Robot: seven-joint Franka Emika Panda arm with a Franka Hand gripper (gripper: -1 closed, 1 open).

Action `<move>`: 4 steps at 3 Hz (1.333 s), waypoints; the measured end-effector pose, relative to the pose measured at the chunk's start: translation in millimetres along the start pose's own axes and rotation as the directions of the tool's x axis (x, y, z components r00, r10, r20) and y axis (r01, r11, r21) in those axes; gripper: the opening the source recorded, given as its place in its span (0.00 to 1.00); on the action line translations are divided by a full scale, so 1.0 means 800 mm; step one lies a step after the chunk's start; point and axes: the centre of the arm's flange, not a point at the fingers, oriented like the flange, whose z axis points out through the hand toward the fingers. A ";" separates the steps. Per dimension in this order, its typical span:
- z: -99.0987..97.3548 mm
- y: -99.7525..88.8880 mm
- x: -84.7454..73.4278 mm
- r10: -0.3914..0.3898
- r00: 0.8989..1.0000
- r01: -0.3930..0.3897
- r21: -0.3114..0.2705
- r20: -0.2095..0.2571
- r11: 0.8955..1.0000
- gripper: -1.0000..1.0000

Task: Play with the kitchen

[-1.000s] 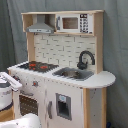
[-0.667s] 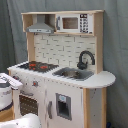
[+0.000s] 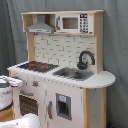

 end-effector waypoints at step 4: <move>-0.001 0.000 0.000 -0.320 0.947 0.320 0.000 0.001 0.947 0.00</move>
